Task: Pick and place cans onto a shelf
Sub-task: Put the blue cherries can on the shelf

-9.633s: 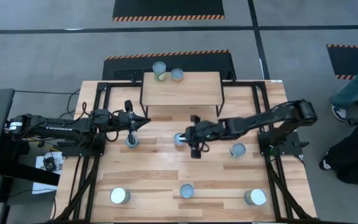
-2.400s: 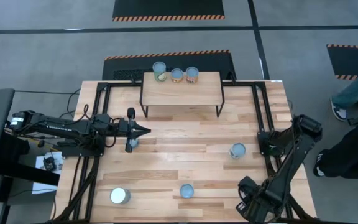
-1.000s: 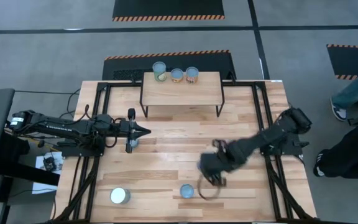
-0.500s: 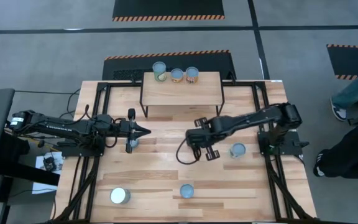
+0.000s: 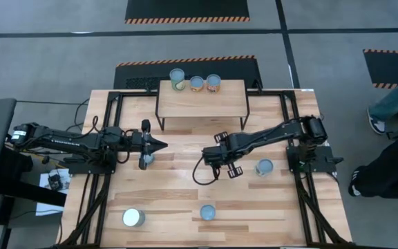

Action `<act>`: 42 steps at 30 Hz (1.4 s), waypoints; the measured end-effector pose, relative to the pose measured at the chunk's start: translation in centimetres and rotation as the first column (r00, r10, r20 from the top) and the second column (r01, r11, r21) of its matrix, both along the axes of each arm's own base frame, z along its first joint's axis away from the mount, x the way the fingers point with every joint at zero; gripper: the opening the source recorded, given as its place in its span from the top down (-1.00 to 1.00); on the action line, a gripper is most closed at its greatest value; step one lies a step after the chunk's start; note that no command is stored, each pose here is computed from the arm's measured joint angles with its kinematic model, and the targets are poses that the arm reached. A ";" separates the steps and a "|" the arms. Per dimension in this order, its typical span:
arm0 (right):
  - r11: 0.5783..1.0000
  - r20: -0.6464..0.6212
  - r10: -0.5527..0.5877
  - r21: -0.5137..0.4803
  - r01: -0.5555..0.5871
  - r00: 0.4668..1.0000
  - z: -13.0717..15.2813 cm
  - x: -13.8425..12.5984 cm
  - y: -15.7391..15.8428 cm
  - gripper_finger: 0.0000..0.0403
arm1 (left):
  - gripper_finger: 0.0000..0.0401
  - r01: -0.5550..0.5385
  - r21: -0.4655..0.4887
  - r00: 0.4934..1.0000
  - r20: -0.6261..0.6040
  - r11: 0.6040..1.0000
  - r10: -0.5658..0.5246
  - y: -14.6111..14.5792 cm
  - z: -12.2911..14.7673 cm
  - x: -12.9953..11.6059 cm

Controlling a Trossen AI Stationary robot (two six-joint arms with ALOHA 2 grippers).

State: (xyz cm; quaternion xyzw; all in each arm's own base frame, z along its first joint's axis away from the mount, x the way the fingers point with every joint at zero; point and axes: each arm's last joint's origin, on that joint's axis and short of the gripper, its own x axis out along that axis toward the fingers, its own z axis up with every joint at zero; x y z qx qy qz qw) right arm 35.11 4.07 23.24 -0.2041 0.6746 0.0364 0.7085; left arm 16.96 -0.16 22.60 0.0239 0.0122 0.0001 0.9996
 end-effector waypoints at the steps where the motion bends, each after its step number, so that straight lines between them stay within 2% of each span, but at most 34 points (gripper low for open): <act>1: 1.000 -0.001 -0.011 0.001 0.011 1.000 0.0 0.0 0.0 0.84 | 0.96 0.000 -0.001 1.000 -0.002 1.000 0.000 0.0 0.0 0.0; 4: 0.999 0.004 -0.030 -0.014 0.030 1.000 0.0 -0.1 0.2 0.72 | 0.96 0.000 -0.001 1.000 -0.011 1.000 0.000 0.0 -0.1 0.0; 9: 0.988 0.039 -0.096 -0.121 0.100 0.995 0.6 -0.6 0.5 0.53 | 0.96 0.002 0.027 0.999 -0.035 1.000 -0.001 0.0 -0.3 0.0; 12: 0.982 0.077 -0.148 -0.108 0.155 0.986 1.9 -1.5 0.8 0.44 | 0.96 0.003 0.036 0.999 -0.038 0.999 -0.001 0.0 -0.4 0.0; 17: 0.971 0.210 -0.223 -0.038 0.236 0.952 4.4 -3.1 2.2 0.37 | 0.96 0.007 0.021 0.999 -0.046 1.000 -0.006 0.0 -0.5 0.0; 22: 0.975 0.421 -0.221 0.090 0.202 0.880 4.4 -4.7 3.9 0.53 | 0.96 0.009 0.011 0.998 -0.062 1.000 -0.008 0.0 -0.6 0.0; 28: 0.968 0.642 -0.245 0.208 0.143 0.726 2.5 -6.5 4.3 0.93 | 0.96 0.009 0.011 0.998 -0.055 1.000 -0.008 0.0 -0.5 0.0; 32: 0.946 0.759 -0.309 0.307 0.104 0.574 1.0 -6.7 4.0 0.90 | 0.96 0.008 0.011 0.998 -0.055 1.000 -0.008 0.0 -0.5 0.0; 35: 0.922 0.787 -0.375 0.371 0.110 0.490 -0.2 -6.4 3.4 0.82 | 0.96 0.008 0.011 0.999 -0.051 1.000 -0.008 0.0 -0.5 0.0; 38: 0.887 0.749 -0.459 0.416 0.200 0.478 -1.2 -6.2 2.8 0.76 | 0.96 0.008 0.011 0.999 -0.043 1.000 -0.007 0.0 -0.4 0.0; 42: 0.864 0.707 -0.504 0.401 0.305 0.496 -2.8 -6.0 2.0 0.64 | 0.96 0.007 0.011 0.999 -0.038 1.000 -0.007 0.0 -0.4 0.0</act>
